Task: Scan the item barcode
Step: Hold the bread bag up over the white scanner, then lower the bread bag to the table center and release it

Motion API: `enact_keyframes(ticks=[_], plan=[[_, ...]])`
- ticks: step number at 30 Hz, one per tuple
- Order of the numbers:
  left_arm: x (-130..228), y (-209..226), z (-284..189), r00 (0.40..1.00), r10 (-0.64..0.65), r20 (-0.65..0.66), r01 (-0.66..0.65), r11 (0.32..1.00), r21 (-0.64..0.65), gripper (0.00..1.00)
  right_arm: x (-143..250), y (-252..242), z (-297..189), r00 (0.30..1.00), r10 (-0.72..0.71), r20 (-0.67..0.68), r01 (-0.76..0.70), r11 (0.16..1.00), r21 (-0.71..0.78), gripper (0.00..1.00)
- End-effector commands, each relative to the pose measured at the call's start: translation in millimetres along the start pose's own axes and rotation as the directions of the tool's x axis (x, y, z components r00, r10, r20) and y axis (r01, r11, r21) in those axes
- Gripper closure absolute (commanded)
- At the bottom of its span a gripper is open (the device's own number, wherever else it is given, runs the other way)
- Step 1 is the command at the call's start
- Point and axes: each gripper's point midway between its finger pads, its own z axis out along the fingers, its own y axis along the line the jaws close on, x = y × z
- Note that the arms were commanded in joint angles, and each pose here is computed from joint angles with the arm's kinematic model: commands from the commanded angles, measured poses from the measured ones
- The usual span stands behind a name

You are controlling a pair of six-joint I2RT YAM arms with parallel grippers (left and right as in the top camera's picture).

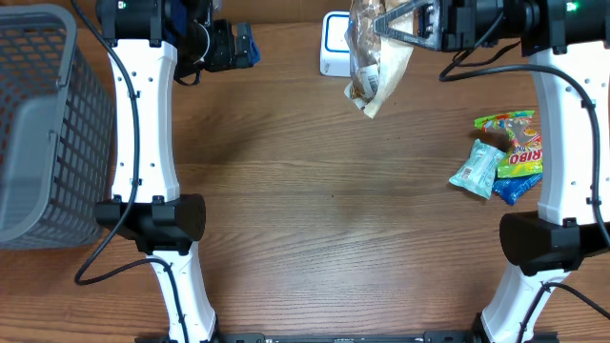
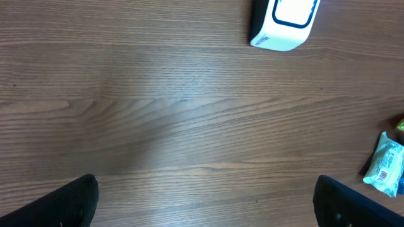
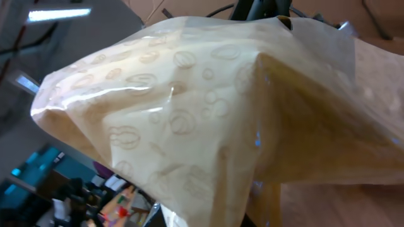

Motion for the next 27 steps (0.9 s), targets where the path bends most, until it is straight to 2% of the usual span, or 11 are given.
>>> enact_keyframes(ticks=[1,17,22,27], plan=[[0.6,-8.6,-11.7,1.000,0.012,0.024,-0.012,1.000,0.007,0.00,-2.0,31.8,0.8,0.977,-0.212,0.006,0.212,0.977,-0.037,0.97],[0.6,-8.6,-11.7,1.000,0.012,0.024,-0.012,1.000,0.008,0.00,-1.9,30.2,0.8,0.962,-0.272,0.007,0.272,0.962,-0.029,0.97],[0.6,-8.6,-11.7,1.000,0.012,0.024,-0.012,1.000,0.007,0.00,15.8,-9.9,5.3,0.990,-0.127,-0.061,0.134,0.981,0.139,0.96],[0.7,-8.6,-11.6,1.000,0.012,0.024,-0.012,1.000,0.007,0.00,56.4,-39.7,30.1,0.989,-0.023,-0.145,0.038,0.994,0.100,0.96]])
